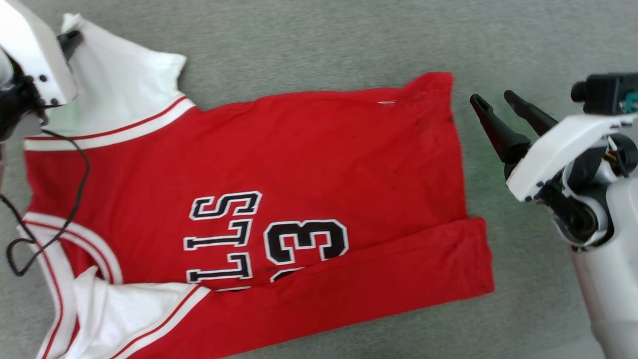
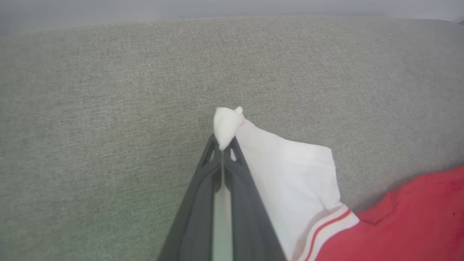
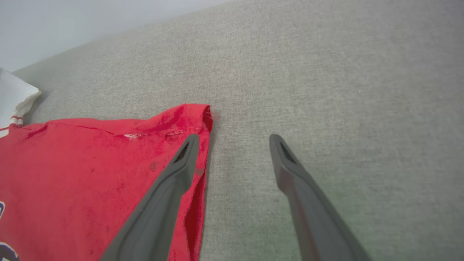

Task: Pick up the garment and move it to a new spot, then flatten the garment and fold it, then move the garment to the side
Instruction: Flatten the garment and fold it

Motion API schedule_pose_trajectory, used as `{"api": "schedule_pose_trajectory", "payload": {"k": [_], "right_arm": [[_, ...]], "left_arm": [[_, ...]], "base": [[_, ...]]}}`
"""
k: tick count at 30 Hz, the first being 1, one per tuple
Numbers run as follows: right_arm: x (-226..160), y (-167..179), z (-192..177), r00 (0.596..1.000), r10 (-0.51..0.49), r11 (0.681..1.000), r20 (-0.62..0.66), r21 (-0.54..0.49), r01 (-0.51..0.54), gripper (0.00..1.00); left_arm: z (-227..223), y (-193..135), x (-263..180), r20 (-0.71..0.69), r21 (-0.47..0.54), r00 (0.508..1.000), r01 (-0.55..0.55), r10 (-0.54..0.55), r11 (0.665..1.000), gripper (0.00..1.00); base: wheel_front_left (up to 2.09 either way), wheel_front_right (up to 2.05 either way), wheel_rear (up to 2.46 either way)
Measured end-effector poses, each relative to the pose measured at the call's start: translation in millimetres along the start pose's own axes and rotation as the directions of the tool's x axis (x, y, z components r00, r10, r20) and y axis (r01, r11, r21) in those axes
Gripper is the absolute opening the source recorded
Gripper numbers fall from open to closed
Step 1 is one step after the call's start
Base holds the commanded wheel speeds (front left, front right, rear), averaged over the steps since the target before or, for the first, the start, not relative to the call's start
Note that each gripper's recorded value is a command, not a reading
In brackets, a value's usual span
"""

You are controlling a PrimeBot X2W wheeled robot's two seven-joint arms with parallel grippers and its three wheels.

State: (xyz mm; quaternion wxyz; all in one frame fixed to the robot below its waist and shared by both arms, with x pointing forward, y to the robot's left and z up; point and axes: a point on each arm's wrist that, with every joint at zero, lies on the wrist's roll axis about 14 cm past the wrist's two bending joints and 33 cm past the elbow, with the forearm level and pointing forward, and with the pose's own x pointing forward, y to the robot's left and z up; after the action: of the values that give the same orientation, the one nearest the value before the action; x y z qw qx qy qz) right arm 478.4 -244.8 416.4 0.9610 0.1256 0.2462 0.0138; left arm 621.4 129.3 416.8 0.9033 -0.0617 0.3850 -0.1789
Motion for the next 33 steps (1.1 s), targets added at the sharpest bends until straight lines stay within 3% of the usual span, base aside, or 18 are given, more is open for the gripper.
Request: {"api": "schedule_pose_trajectory", "payload": {"k": [5, 13, 14, 15, 16, 17, 22, 29, 33], "right_arm": [[31, 14, -9, 0.986, 0.055, 0.998, -0.155, -0.026, -0.06, 1.0], [66, 30, -30, 0.922, 0.08, 0.99, -0.38, -0.081, -0.119, 1.0], [67, 31, -33, 0.907, 0.077, 0.988, -0.414, -0.088, -0.124, 0.8], [68, 31, -34, 0.895, 0.074, 0.988, -0.439, -0.09, -0.126, 0.4], [67, 31, -35, 0.884, 0.072, 0.988, -0.462, -0.089, -0.126, 0.16], [67, 31, -36, 0.875, 0.066, 0.987, -0.48, -0.096, -0.127, 0.0], [63, 32, -36, 0.855, 0.05, 0.984, -0.516, -0.124, -0.132, 0.0], [48, 50, 5, 0.928, 0.091, 0.971, -0.362, -0.176, -0.164, 0.0], [23, 54, 15, 0.95, 0.111, 0.965, -0.292, -0.197, -0.173, 0.0]], "left_arm": [[8, 3, -14, 0.05, 0.029, 0.999, 0.0, -0.002, 1.0, 0.0], [4, 14, -19, 0.07, 0.051, 0.997, -0.015, 0.011, 0.999, 0.0], [3, 16, -20, 0.073, 0.05, 0.997, -0.019, 0.015, 0.999, 0.0], [3, 16, -21, 0.075, 0.051, 0.997, -0.021, 0.017, 0.998, 0.0], [4, 16, -23, 0.077, 0.052, 0.997, -0.019, 0.014, 0.998, 0.0], [4, 15, -24, 0.078, 0.05, 0.997, -0.016, 0.012, 0.999, 0.0], [2, 16, -33, 0.088, 0.032, 0.996, -0.011, 0.008, 0.999, 0.0], [2, 16, -64, 0.168, -0.008, 0.986, -0.009, 0.01, 1.0, 0.0], [-6, 22, -93, 0.225, -0.041, 0.974, -0.031, 0.04, 0.999, 0.0]], "base": [[0.0, 0.0, 0.0], [0.0, 0.0, 0.0], [0.0, 0.0, 0.0], [0.0, 0.0, 0.0], [0.0, 0.0, 0.0], [0.0, 0.0, 0.0], [0.0, 0.0, 0.0], [0.0, 0.0, 0.0], [0.0, 0.0, 0.0]]}}
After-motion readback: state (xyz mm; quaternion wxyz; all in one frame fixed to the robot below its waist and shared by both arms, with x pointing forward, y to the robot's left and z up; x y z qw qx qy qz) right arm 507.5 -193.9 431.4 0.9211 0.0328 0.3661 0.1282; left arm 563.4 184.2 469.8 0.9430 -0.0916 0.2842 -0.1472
